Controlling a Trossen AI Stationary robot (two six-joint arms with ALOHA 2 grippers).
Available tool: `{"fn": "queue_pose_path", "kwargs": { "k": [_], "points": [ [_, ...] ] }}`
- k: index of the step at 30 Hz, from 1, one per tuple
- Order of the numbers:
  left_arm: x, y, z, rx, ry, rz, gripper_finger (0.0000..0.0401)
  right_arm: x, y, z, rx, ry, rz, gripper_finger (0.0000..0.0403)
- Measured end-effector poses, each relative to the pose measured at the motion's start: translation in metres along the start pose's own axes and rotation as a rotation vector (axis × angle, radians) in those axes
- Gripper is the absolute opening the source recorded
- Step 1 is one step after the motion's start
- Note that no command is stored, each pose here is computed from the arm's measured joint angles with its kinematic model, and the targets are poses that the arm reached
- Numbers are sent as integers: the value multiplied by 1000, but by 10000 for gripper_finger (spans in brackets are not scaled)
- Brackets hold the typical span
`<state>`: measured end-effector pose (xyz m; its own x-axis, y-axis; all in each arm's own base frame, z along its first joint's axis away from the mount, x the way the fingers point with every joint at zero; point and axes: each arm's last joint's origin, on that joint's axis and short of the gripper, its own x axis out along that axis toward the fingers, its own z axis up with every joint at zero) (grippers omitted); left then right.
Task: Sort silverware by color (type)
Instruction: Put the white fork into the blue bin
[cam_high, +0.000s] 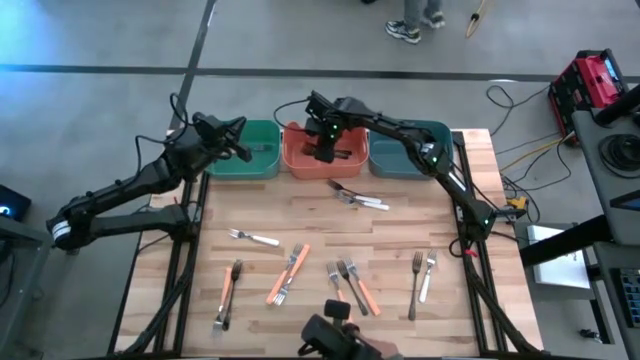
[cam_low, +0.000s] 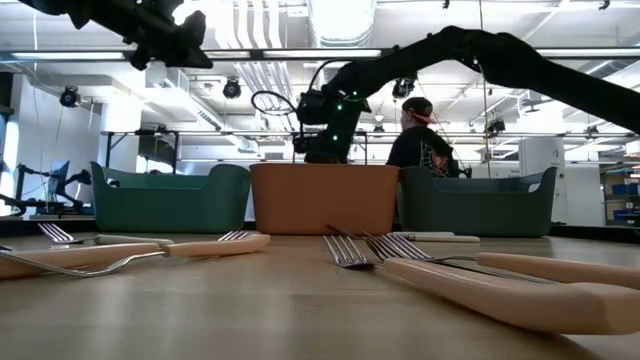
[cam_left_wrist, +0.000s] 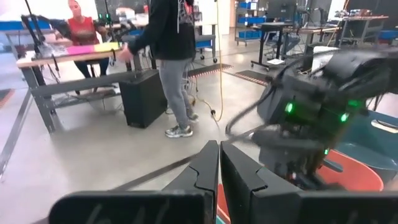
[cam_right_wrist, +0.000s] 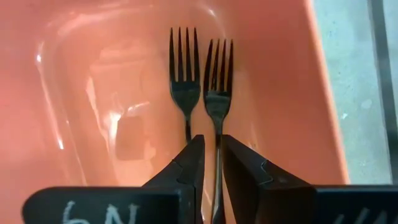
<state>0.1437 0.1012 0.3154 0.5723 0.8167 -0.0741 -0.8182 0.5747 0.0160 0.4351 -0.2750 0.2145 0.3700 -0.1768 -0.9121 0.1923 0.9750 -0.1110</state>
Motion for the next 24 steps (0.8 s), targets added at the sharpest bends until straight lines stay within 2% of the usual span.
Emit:
{"fn": "queue_pose_path", "kwargs": {
  "k": [3, 7, 13, 17, 21, 24],
  "points": [
    [1, -1, -5, -12, 54, -15, 0, -17, 1, 4, 33, -34, -11, 48],
    [5, -5, -7, 21, 208, -110, 0, -45, 2, 9, 98, -91, -26, 48],
    [12, -13, -18, 173, 623, -254, 0, -101, 3, 13, 138, -202, -59, 48],
    [13, -17, -38, 322, 864, -427, 0, -135, 5, 13, 156, -267, -77, 48],
    [11, -20, -63, 372, 974, -601, 0, -166, 7, 10, 163, -326, -93, 48],
    [7, -20, -77, 369, 1024, -640, 0, -187, 9, 8, 180, -365, -100, 47]
  ]
}}
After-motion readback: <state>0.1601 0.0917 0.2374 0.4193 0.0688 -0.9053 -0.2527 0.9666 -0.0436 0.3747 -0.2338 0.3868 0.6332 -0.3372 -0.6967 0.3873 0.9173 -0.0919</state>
